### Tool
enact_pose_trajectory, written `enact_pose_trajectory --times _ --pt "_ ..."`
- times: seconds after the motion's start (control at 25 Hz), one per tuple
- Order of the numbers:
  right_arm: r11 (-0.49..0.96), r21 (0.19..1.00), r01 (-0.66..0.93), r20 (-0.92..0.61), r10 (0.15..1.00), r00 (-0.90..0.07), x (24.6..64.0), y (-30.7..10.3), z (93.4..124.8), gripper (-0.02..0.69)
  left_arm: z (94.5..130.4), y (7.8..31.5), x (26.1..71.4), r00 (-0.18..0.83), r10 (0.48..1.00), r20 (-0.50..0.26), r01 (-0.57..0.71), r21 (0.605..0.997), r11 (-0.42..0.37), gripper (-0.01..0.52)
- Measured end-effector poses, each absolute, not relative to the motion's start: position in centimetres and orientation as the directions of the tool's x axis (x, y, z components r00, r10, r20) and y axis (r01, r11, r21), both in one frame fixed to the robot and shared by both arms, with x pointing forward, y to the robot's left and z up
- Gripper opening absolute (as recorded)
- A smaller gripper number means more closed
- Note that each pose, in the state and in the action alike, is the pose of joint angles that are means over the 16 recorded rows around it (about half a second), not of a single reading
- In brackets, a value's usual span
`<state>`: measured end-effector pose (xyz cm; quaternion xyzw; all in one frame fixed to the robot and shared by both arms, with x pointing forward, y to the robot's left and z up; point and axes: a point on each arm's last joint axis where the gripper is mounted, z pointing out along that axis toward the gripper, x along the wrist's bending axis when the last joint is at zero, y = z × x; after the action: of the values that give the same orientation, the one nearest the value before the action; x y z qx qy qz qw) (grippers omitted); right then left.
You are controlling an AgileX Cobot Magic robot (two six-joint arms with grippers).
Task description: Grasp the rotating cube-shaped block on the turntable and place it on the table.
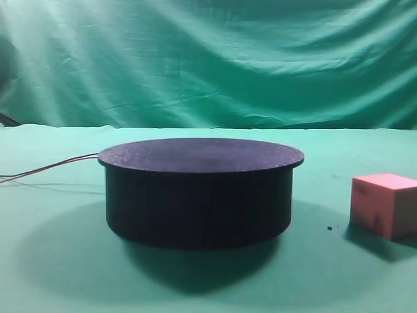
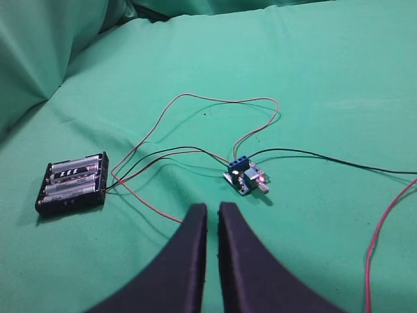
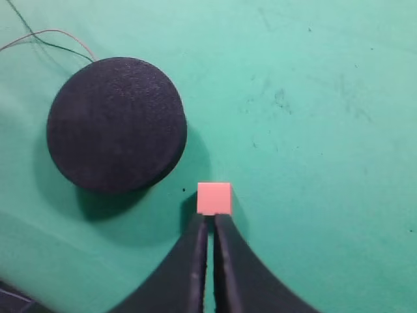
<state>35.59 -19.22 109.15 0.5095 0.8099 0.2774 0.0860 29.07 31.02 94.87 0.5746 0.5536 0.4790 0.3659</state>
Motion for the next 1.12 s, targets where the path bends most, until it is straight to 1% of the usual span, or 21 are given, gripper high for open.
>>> enact_pose_trajectory --times 0.12,0.32,0.52,0.64,0.76,0.88,1.12 --pt "0.333 0.569 0.752 0.156 0.854 -0.496 34.8 -19.7 109.7 0.003 94.9 31.0 29.1 -0.072 0.987 0.145 0.286 0.951 -0.119 0.000" --pt "0.366 0.608 0.705 0.144 0.822 -0.551 34.2 -20.0 110.1 0.000 94.9 31.0 29.1 -0.072 0.987 0.145 0.286 0.951 -0.119 0.000" --pt "0.405 0.644 0.649 0.090 0.802 -0.590 34.3 -20.3 110.1 0.000 94.9 31.0 29.1 -0.072 0.987 0.145 0.286 0.951 -0.119 0.000" --pt "0.407 0.678 0.612 0.051 0.805 -0.591 34.5 -20.9 109.7 0.000 94.9 31.0 29.1 -0.072 0.987 0.145 0.286 0.951 -0.119 0.000" --pt "0.387 0.721 0.575 0.015 0.821 -0.571 34.7 -22.0 109.0 0.000 94.9 31.0 29.1 -0.072 0.987 0.145 0.286 0.951 -0.119 0.000" --pt "0.344 0.772 0.535 -0.012 0.849 -0.528 34.5 -23.3 107.9 0.000 94.9 31.0 29.1 -0.072 0.987 0.145 0.286 0.951 -0.119 0.000" --pt "0.214 0.872 0.440 -0.037 0.926 -0.375 32.8 -26.4 104.6 0.000 94.9 31.0 29.1 -0.072 0.987 0.145 0.286 0.951 -0.119 0.000"
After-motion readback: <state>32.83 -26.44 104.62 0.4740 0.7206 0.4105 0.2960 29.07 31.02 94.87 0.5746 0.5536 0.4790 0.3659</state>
